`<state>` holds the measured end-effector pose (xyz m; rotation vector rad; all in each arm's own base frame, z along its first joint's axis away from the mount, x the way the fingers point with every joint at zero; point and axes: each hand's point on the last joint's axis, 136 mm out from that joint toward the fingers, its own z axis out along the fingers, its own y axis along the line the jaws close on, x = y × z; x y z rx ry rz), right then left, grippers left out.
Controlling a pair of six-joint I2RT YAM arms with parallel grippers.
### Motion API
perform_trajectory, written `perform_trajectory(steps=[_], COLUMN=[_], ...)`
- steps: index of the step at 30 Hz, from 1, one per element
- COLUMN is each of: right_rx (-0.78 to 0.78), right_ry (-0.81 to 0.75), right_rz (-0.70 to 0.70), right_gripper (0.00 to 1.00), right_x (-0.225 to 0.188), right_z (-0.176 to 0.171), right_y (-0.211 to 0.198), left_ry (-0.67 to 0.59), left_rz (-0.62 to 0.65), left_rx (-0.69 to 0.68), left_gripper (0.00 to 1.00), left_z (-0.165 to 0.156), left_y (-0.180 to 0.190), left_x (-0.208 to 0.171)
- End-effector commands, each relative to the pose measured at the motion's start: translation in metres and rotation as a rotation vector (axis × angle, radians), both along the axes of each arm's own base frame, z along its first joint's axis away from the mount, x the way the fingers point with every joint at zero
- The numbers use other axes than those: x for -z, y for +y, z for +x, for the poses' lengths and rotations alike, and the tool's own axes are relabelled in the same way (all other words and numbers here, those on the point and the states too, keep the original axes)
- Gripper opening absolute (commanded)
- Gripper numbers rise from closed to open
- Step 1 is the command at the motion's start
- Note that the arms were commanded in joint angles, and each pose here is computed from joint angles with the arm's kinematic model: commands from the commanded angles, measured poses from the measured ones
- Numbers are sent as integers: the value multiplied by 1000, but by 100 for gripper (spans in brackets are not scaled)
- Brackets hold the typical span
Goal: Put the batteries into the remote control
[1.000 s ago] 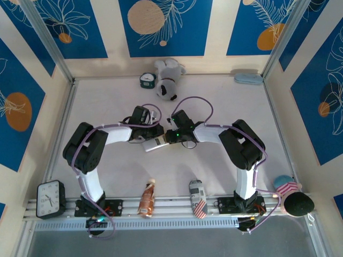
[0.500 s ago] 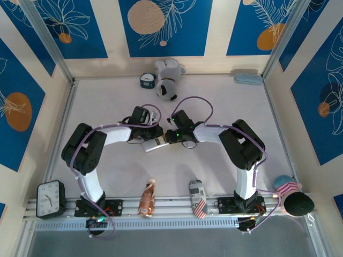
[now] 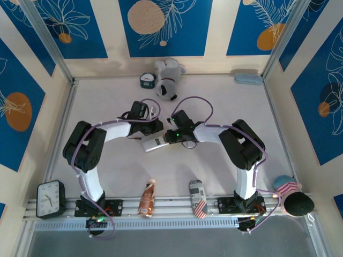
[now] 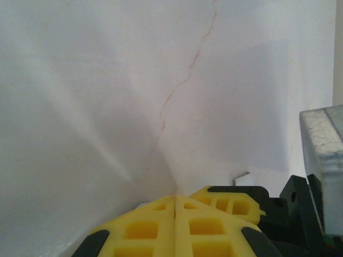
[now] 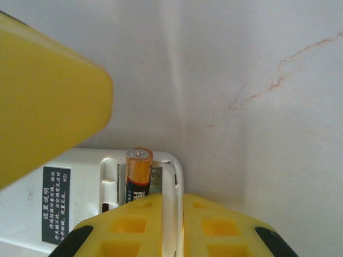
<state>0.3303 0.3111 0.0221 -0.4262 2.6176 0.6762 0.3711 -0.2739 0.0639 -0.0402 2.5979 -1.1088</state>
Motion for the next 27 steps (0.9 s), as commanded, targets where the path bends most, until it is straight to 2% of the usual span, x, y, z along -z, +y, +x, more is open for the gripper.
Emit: perform_trajectory(steps=[1, 27], right_rx=[-34, -40], right_ry=[23, 15], right_rz=[-4, -18], right_gripper=[16, 16], right_x=[7, 7], right_z=[-5, -7], right_y=[4, 5], left_ry=[19, 72], left_rz=[-30, -17], left_rx=[31, 82], left_gripper=[6, 11], left_z=[1, -6], left_y=[-5, -8], left_x=[0, 15])
